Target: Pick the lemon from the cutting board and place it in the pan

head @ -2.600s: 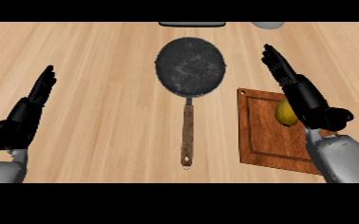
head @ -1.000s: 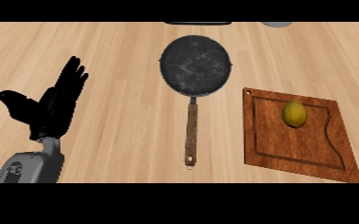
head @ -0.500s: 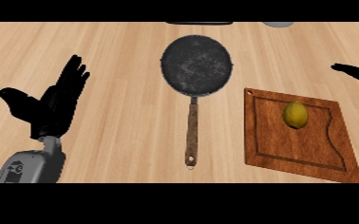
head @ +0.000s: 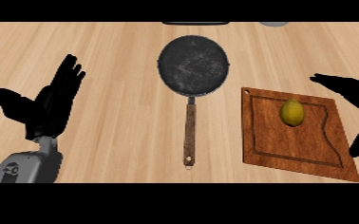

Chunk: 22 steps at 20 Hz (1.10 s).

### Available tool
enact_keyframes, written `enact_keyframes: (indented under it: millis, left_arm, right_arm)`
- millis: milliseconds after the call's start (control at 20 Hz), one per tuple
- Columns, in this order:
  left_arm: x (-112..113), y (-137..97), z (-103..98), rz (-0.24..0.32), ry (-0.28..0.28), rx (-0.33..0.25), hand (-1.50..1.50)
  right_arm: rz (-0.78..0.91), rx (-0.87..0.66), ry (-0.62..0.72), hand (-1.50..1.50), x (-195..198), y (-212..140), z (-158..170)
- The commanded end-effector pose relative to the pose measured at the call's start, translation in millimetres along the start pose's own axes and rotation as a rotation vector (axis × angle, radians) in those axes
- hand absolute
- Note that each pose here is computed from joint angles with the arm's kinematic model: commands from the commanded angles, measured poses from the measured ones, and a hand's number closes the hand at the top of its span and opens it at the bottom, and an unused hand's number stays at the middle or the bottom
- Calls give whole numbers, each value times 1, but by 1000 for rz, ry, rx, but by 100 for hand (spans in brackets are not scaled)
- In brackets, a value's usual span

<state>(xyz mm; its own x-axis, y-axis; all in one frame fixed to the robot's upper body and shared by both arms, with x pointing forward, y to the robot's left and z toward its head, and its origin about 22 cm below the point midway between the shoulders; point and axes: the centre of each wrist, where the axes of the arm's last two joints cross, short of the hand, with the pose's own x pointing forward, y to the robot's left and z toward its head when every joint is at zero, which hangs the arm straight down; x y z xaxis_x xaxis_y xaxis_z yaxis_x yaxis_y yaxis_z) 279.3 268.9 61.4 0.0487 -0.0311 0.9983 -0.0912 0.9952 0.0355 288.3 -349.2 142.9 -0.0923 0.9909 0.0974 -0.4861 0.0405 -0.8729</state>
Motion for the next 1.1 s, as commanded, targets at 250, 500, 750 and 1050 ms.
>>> enact_keyframes:
  millis: [250,500,750,1050]
  left_arm:
    - [-6,-3,-7,3,3,14,0]
    - [10,16,2,-15,2,4,0]
    - [4,8,-12,7,-15,-7,0]
    - [9,1,13,-10,6,3,0]
  right_arm:
    - [81,-63,49,-150,29,13,-12]
    - [69,-19,38,-150,62,7,-14]
    - [90,0,111,-150,53,-5,-35]
    - [68,-3,131,-150,26,20,-42]
